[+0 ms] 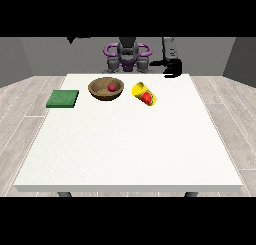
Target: Pick the cup and pour the ball into the bowl, then pick the bowl and place it on the pad
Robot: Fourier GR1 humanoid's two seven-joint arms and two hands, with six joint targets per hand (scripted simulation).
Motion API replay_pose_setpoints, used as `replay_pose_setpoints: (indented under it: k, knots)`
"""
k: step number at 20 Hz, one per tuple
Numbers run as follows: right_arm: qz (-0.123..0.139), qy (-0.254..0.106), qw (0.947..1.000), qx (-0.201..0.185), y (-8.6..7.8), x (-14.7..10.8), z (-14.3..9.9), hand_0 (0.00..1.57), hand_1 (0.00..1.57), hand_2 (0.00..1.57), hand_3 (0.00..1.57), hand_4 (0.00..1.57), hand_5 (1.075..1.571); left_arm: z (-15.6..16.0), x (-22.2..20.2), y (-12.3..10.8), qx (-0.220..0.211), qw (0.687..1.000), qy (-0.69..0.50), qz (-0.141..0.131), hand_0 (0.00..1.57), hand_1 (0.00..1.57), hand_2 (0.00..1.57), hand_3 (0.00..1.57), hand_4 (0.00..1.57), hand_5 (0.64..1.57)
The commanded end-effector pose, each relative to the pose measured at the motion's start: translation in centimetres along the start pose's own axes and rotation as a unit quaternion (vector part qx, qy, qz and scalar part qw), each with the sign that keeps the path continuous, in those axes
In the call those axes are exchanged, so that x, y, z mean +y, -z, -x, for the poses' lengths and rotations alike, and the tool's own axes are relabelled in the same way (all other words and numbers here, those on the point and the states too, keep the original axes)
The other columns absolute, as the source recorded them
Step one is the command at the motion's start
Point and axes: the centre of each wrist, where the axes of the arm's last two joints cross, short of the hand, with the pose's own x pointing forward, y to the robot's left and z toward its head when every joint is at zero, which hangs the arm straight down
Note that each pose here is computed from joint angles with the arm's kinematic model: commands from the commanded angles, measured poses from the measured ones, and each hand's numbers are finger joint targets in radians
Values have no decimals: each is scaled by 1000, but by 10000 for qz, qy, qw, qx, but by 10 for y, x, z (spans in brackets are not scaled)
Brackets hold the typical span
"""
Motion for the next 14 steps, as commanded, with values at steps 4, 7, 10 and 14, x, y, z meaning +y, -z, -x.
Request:
replay_pose_setpoints:
  k: [4, 7, 10, 14]
  knots:
    - [-64, -125, 9980, -610, 7, 53, -24, 0, 0, 0, 0, 490, 1568, -17, 79, 43, -812, 9852, -1508, 105, 0, 0, 0, 0, 0, 1553]
    - [87, -215, 9981, -573, 6, 41, -8, 0, 0, 0, 0, 493, 1568, -42, 133, 67, -946, 9848, -1390, 446, 0, 0, 0, 0, 0, 1540]
    - [246, -212, 9987, -387, 7, 56, 19, 0, 0, 0, 0, 476, 1569, -77, 150, 95, -1042, 9867, -1117, 555, 0, 0, 0, 0, 0, 1531]
    - [287, 40, 9995, -159, 7, 42, 66, 0, 0, 0, 0, 412, 1568, -134, 166, 128, -1176, 9875, -779, 701, 0, 0, 0, 0, 0, 1521]
